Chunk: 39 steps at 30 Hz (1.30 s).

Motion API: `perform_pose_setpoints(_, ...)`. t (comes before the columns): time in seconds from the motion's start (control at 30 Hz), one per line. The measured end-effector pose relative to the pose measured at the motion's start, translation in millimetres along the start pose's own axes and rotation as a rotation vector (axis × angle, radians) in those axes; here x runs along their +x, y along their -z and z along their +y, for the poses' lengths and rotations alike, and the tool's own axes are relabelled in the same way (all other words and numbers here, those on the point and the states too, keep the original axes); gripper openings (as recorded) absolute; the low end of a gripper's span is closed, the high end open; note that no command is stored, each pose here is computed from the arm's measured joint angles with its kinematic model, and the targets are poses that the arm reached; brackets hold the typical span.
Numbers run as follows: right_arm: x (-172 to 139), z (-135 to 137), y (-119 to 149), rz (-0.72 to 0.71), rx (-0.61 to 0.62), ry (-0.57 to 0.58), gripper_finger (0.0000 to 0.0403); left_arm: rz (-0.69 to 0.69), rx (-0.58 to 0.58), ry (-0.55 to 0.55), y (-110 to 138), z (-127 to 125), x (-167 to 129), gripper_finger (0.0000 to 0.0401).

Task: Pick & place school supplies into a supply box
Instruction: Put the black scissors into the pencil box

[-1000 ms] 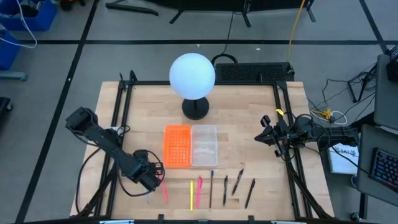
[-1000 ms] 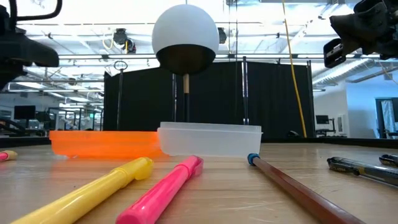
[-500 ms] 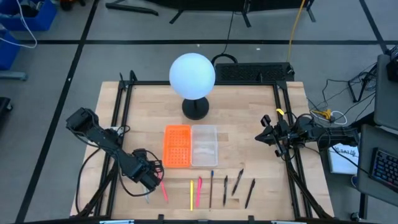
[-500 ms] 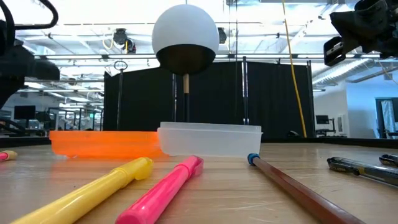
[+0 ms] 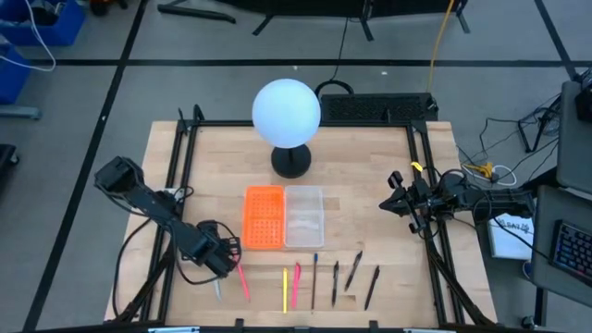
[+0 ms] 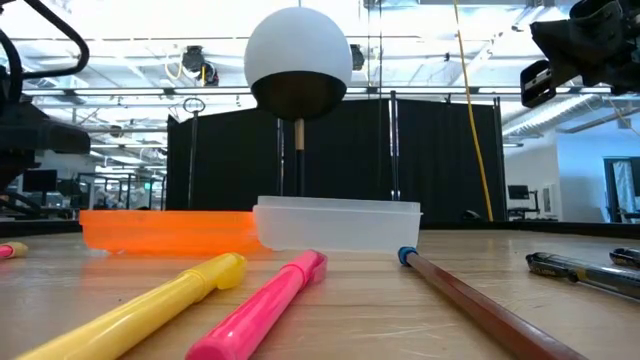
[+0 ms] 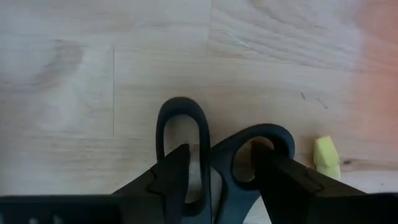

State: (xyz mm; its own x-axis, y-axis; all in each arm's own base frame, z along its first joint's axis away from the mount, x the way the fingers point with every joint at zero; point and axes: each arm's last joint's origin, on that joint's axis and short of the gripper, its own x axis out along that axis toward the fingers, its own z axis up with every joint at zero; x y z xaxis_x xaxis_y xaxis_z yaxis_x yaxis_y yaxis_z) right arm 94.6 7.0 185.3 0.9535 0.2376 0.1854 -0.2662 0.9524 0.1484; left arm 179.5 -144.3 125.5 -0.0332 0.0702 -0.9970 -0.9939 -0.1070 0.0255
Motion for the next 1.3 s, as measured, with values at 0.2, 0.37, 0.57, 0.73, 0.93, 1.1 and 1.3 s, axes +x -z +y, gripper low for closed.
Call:
perform_pose_setpoints(0.2, 0, 0, 0, 0.0, 0.0, 0.0, 0.0, -0.009, 0.033, -0.008, -1, 1, 1, 0.0105)
perform_pose_setpoints(0.37, 0, 0, 0, -0.001, 0.0, 0.0, 0.0, -0.008, 0.044, -0.003, -1, 1, 1, 0.0058)
perform_pose_setpoints(0.57, 0, 0, 0, -0.001, 0.0, 0.0, 0.0, -0.04, 0.12, 0.01, 0, -1, -5, 0.0058)
perform_pose_setpoints(0.73, 0, 0, 0, 0.0, 0.0, 0.0, 0.0, -0.089, 0.16, 0.052, -2, -4, -28, 0.0058)
perform_pose_setpoints(0.93, 0, 0, 0, 0.0, 0.0, 0.0, 0.0, -0.089, 0.182, 0.058, -2, -5, -52, 0.0058)
perform_pose_setpoints(1.1, 0, 0, 0, 0.0, 0.0, 0.0, 0.0, -0.08, 0.213, 0.158, -2, -18, -79, 0.0058)
perform_pose_setpoints(1.3, 0, 0, 0, 0.0, 0.0, 0.0, 0.0, -0.091, 0.277, 0.314, -20, -57, -123, 0.0058)
